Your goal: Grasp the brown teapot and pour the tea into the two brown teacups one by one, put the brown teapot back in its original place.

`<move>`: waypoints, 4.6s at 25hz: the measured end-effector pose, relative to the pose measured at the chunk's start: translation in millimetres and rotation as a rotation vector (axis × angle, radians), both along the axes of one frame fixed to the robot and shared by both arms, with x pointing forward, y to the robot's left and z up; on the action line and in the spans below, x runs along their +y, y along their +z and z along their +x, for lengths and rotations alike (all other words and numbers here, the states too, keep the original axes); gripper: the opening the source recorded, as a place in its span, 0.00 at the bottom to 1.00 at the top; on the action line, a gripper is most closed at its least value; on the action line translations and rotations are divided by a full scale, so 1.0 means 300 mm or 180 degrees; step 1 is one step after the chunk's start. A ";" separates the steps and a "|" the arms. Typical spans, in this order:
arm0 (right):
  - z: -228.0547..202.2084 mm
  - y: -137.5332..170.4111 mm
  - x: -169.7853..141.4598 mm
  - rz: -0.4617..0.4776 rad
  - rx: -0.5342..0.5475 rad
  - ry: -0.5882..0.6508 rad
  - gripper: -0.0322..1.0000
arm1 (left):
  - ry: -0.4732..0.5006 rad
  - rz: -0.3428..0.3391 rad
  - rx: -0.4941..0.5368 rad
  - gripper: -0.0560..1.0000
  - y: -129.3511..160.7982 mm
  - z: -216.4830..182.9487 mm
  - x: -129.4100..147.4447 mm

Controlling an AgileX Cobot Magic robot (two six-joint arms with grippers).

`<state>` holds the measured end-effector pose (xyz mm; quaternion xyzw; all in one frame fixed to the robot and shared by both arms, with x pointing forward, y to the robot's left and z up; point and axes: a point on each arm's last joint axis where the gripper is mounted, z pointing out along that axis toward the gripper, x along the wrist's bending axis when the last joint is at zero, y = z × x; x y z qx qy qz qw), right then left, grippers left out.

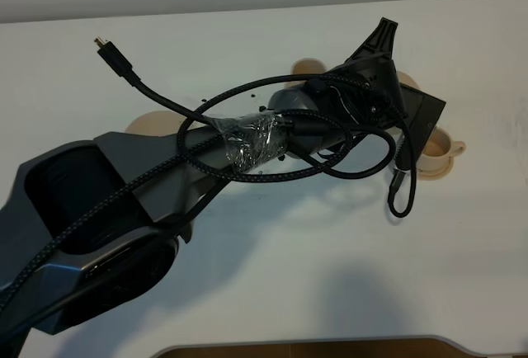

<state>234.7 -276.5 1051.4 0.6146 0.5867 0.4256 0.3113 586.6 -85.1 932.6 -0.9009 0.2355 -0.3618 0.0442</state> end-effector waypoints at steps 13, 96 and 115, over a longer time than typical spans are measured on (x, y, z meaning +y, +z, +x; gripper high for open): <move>0.000 0.000 0.000 0.0000 0.0000 0.0000 0.46 | -0.0289 0.0243 -0.0362 0.18 0.010 -0.019 -0.037; 0.000 0.000 0.000 0.0000 0.0000 0.0000 0.46 | -0.0987 0.0812 -0.0893 0.18 0.043 -0.025 -0.074; 0.000 0.000 0.000 0.0000 0.0000 0.0000 0.46 | -0.1083 0.0743 -0.0923 0.18 0.045 -0.026 -0.085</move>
